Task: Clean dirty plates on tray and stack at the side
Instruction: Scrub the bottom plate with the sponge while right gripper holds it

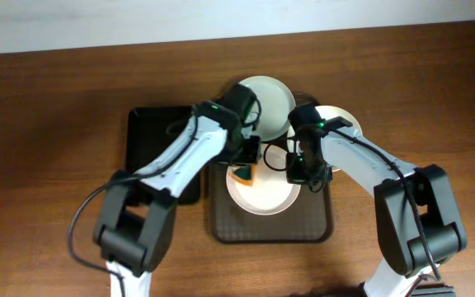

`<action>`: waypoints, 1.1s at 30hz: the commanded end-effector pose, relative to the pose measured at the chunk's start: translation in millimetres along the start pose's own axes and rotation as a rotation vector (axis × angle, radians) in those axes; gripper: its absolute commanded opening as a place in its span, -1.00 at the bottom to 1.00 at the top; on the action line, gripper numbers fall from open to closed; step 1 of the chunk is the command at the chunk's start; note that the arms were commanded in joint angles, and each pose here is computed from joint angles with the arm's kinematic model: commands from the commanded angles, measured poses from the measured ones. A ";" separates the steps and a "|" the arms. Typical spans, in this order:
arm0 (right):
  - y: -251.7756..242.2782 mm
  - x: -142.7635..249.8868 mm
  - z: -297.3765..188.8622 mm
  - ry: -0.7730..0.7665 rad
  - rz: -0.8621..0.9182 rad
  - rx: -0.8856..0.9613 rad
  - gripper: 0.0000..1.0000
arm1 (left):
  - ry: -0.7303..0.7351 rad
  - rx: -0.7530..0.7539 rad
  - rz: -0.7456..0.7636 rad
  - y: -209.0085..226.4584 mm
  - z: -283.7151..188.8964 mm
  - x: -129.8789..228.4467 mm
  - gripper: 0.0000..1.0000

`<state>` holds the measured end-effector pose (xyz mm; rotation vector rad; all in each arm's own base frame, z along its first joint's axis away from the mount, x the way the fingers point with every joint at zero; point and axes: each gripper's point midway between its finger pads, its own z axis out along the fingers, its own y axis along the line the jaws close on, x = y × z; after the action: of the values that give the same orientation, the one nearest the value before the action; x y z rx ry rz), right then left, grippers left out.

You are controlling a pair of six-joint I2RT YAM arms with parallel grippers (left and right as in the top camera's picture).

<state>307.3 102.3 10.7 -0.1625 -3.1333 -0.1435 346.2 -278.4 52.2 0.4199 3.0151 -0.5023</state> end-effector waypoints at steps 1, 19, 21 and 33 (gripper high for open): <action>-9.9 -2.4 3.0 -0.009 -0.001 0.042 -0.92 | 0.083 0.136 -0.033 -27.3 33.1 10.0 -1.00; -13.6 7.2 2.7 0.030 0.002 0.058 -0.92 | -0.047 -0.525 -0.001 79.3 23.2 -6.3 -1.00; -13.6 7.3 2.7 0.030 0.002 0.058 -0.92 | -0.099 -0.682 0.026 96.3 9.5 -13.4 -1.00; -14.6 9.7 2.5 0.040 0.004 0.062 -0.92 | -0.139 -0.753 -0.216 116.6 -106.4 -32.8 -1.00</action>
<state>298.3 104.3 12.4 -0.1470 -3.0915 -0.1615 388.4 -174.2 83.6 0.1797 2.8693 0.5999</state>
